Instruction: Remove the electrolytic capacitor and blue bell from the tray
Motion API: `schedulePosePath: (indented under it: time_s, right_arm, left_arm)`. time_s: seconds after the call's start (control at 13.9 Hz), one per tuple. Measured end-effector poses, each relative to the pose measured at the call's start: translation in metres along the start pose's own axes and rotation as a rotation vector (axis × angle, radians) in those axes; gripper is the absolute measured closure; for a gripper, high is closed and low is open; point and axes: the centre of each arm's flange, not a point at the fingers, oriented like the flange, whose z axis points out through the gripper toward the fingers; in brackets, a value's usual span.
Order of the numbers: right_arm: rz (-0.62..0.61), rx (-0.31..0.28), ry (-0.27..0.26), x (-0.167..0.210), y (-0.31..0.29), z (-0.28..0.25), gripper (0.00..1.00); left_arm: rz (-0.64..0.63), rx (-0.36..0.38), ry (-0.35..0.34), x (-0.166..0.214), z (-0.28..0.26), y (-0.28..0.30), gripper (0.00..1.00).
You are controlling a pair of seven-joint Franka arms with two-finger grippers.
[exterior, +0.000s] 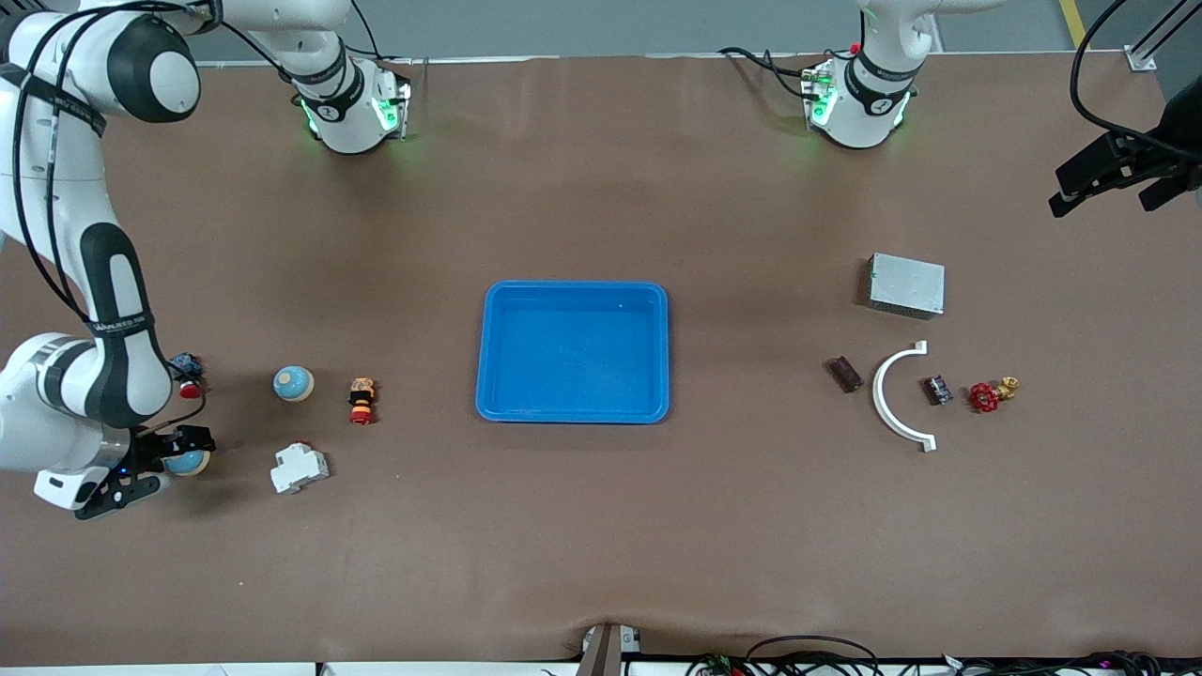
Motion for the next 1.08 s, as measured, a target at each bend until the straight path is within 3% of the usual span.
schedulePosePath:
  time_s: [0.14, 0.43, 0.79, 1.08]
  right_arm:
    - [0.100, 0.010, -0.001, 0.008, -0.019, -0.043, 0.00]
    - [0.255, -0.020, 0.047, 0.024, -0.108, -0.143, 0.00]
    - [0.348, -0.043, 0.094, -0.016, -0.146, -0.219, 0.00]
    - [0.370, -0.039, 0.064, -0.039, -0.176, -0.263, 0.00]
  left_arm:
    - [0.005, 0.000, -0.001, 0.000, 0.000, 0.000, 0.00]
    - [0.027, 0.000, -0.005, 0.000, 0.002, 0.002, 0.00]
    - [0.037, 0.002, -0.027, -0.002, 0.007, 0.003, 0.00]
    - [0.039, 0.006, -0.036, -0.009, 0.009, 0.002, 0.00]
